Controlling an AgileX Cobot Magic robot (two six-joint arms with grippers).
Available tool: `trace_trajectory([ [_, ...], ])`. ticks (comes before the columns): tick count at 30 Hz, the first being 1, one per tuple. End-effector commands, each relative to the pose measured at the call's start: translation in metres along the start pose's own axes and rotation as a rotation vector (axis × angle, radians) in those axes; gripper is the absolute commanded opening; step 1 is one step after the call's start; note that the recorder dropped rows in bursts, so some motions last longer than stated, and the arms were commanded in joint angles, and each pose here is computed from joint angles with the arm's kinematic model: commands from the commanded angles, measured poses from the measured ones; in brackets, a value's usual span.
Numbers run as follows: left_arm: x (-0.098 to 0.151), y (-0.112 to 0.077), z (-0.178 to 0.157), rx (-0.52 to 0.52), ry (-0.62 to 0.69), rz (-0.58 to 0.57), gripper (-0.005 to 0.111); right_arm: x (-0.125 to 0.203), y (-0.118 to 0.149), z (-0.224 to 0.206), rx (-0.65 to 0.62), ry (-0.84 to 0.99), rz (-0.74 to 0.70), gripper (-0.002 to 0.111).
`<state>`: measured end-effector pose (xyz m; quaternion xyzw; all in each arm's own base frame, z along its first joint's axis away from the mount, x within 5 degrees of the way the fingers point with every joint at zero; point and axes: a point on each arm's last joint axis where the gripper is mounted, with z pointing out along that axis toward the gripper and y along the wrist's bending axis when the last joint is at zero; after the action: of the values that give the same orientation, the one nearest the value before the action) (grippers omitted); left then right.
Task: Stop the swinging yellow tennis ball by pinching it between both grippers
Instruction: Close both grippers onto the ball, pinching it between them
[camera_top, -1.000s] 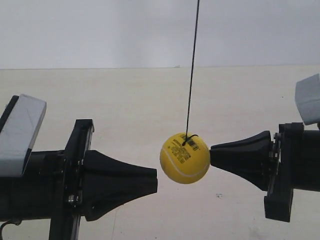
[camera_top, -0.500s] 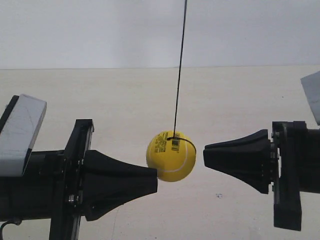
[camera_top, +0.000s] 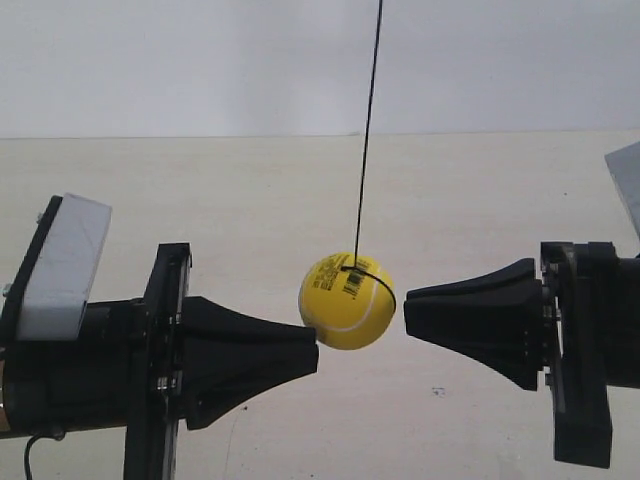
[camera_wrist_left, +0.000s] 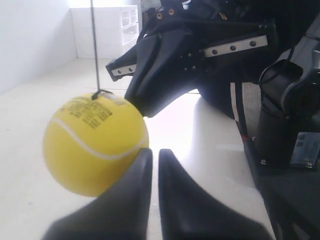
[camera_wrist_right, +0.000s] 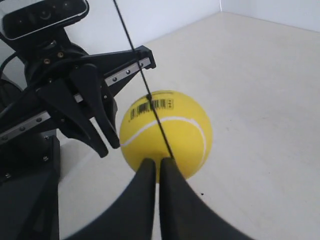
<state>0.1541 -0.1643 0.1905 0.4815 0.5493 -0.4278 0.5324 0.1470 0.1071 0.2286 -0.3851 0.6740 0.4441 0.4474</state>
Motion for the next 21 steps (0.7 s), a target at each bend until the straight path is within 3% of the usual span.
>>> trace_trajectory([
  [1,-0.0013,0.0016,0.0008,-0.016,-0.017,0.003,0.005,-0.0019,0.0005,0.0001,-0.005,-0.011,-0.012,0.0],
  [12,-0.0017,0.0027,0.0008,-0.027,-0.021,0.028,0.005,-0.0013,0.0004,0.0001,-0.003,-0.005,-0.014,0.0],
  [21,-0.0039,0.009,0.0003,-0.098,-0.043,0.055,0.005,-0.0004,-0.0018,0.0001,0.02,0.005,-0.013,0.0],
])
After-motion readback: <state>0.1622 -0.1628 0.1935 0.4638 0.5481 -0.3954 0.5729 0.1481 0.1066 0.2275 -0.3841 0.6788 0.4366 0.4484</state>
